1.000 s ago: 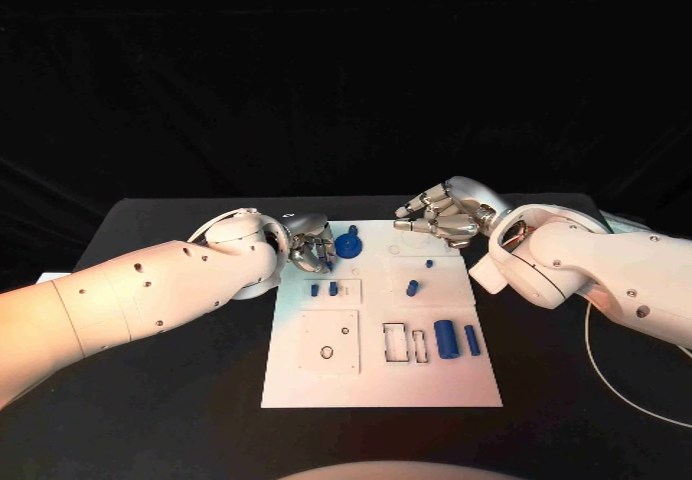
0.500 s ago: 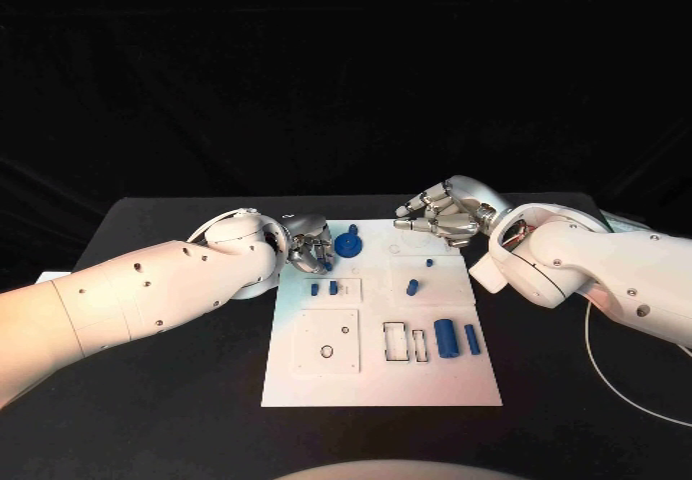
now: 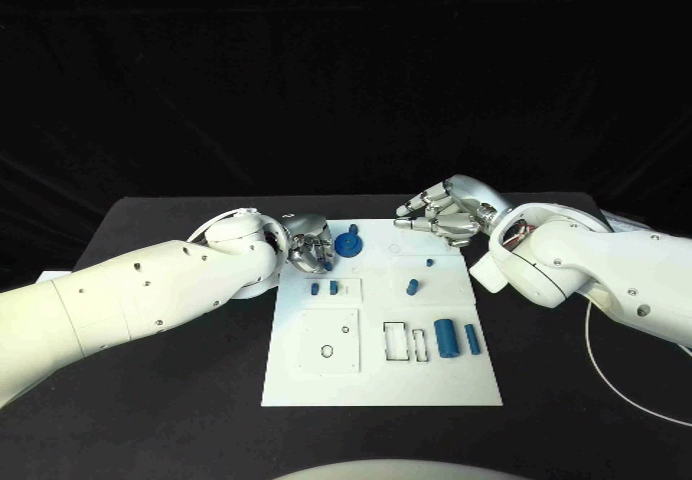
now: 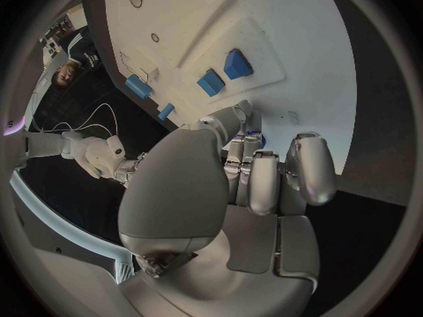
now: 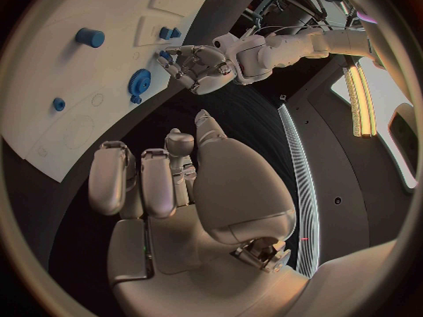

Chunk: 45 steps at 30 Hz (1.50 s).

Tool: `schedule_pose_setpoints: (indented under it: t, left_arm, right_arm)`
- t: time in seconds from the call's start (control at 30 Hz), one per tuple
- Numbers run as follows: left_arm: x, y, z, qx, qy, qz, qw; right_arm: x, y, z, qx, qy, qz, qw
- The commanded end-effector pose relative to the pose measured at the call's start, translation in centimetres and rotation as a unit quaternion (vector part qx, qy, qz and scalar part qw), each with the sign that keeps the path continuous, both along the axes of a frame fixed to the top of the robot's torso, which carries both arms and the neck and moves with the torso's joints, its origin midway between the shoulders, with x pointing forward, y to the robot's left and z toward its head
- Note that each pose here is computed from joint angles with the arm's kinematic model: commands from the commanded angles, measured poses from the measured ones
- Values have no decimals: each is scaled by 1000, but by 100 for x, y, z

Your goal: Assemble the parts on the task board

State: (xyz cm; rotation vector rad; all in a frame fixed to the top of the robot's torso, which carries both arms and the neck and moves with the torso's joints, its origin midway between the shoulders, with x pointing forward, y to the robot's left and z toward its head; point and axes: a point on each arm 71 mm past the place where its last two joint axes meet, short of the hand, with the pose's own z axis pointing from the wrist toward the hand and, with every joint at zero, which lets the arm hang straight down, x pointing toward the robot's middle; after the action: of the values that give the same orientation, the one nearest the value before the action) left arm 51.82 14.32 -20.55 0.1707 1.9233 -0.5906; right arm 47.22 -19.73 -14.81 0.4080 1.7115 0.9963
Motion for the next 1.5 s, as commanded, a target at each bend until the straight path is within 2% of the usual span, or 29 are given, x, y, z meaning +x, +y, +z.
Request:
schedule_pose_setpoints:
  t: [0.03,0.5,0.77,0.9,1.03,1.13,1.23,1.3,1.4,1.47,1.5]
  left_arm:
    - [-12,4,-36,6,10,1,1000]
    - [-4,25,-32,5,7,6,1000]
    - [-10,97,-6,-6,-3,12,1000]
    - [-17,173,51,-48,-10,20,999]
    - [-15,330,154,-160,-3,52,986]
    - [-12,450,223,-261,9,81,962]
    - [-17,559,277,-353,20,112,929]
    - [-34,621,291,-419,39,136,897]
    - [-82,690,274,-512,86,167,838]
    - [-128,716,247,-559,118,180,801]
    - [-149,723,235,-574,129,183,788]
  right_arm:
    - [-5,10,2,-1,-2,6,1000]
    - [-2,-10,0,-2,-2,4,1000]
    - [32,-117,-18,-21,-4,-2,1000]
    - [81,-239,-31,-64,-21,1,998]
    - [135,-373,-48,-139,-45,15,989]
    - [140,-403,-58,-208,-72,34,975]
    - [136,-395,-67,-272,-99,49,956]
    - [134,-384,-81,-312,-114,57,942]
    - [138,-367,-106,-359,-134,62,921]
    - [142,-357,-130,-383,-142,64,910]
    - [143,-352,-142,-391,-145,65,907]
